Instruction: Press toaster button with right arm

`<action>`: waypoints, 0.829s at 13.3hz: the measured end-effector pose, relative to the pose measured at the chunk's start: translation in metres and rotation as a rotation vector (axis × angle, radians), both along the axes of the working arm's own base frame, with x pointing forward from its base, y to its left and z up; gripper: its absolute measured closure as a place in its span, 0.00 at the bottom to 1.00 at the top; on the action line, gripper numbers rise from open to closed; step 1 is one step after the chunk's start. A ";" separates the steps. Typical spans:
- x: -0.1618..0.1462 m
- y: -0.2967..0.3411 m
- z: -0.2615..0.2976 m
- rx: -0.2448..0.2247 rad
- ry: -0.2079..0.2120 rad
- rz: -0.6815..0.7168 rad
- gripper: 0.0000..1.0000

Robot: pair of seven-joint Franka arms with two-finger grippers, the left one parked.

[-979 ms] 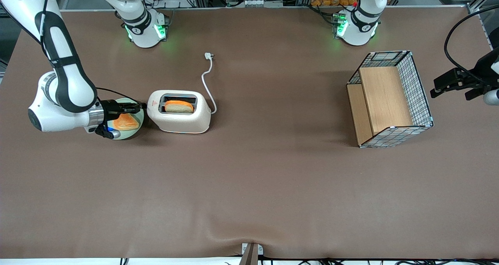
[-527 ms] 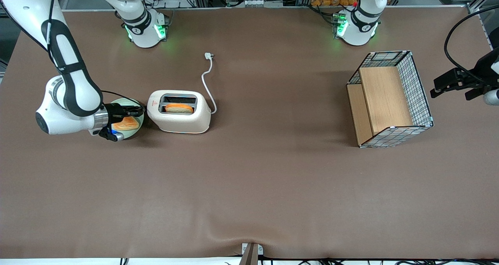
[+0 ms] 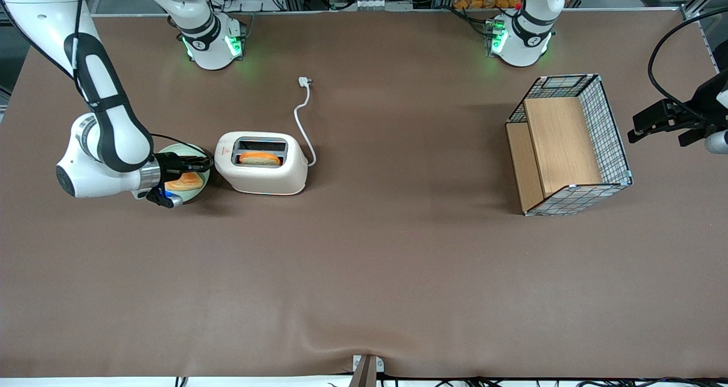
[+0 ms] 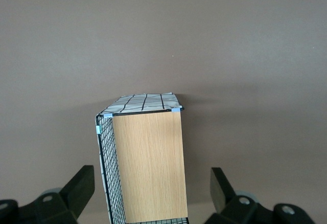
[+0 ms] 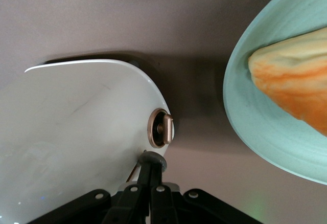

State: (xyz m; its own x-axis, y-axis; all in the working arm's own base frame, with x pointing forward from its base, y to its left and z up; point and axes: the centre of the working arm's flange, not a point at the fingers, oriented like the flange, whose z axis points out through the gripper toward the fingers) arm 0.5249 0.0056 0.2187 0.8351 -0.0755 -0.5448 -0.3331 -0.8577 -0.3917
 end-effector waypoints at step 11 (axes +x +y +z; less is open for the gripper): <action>0.000 -0.001 0.000 0.007 -0.006 0.011 0.93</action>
State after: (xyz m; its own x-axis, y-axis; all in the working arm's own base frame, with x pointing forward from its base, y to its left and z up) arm 0.5254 0.0049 0.2184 0.8392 -0.0625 -0.5403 -0.3214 -0.8583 -0.4000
